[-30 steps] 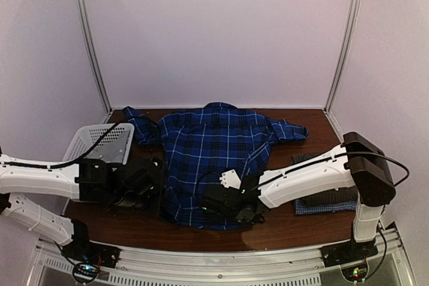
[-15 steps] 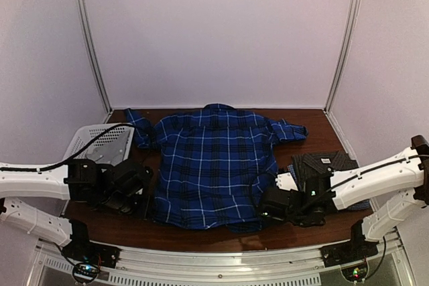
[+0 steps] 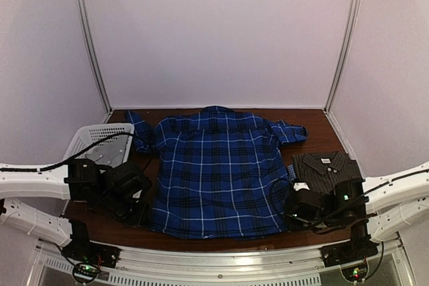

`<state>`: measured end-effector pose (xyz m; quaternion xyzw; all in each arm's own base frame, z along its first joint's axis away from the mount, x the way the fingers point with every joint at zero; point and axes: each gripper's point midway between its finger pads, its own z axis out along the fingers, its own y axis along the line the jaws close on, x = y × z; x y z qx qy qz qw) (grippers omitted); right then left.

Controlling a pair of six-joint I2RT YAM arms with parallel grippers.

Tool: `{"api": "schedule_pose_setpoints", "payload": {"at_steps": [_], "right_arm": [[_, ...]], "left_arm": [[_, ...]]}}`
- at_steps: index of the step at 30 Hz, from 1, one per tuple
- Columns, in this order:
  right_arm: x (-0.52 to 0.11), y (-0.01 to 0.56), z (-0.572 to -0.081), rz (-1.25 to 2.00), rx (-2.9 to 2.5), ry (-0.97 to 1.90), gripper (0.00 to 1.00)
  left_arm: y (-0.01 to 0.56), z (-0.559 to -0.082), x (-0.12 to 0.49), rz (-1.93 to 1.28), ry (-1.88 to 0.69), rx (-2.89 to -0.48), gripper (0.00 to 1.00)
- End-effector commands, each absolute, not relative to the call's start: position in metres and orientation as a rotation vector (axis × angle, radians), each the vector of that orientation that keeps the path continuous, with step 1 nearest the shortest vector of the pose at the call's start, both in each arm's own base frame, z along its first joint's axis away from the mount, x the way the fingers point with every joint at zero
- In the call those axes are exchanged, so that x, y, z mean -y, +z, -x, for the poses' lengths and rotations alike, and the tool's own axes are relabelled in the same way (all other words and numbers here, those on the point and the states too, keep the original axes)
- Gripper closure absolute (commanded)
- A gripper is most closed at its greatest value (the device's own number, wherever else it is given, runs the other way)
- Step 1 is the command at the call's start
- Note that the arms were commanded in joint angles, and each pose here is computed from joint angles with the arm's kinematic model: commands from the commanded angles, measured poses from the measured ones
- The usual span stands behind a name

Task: Fold and stack the long sleeve shirts
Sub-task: Smooth out the flattened shirt at the center of the board.

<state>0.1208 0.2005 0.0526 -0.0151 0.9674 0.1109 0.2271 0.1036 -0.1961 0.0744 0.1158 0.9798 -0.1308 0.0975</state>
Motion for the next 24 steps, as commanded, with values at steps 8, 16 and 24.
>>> {"api": "schedule_pose_setpoints", "payload": {"at_steps": [8, 16, 24], "right_arm": [[-0.239, 0.115, -0.121, 0.165, -2.676, 0.457, 0.67], [-0.262, 0.100, -0.131, 0.242, -2.647, 0.407, 0.54], [-0.295, 0.073, -0.120, 0.309, -2.642, 0.488, 0.49]], "left_arm": [[0.129, -0.111, 0.215, -0.414, -0.564, -2.921, 1.00], [0.098, -0.104, 0.205, -0.374, -0.531, -2.976, 0.96], [0.096, -0.110, 0.190, -0.286, -0.500, -2.910, 0.62]]}}
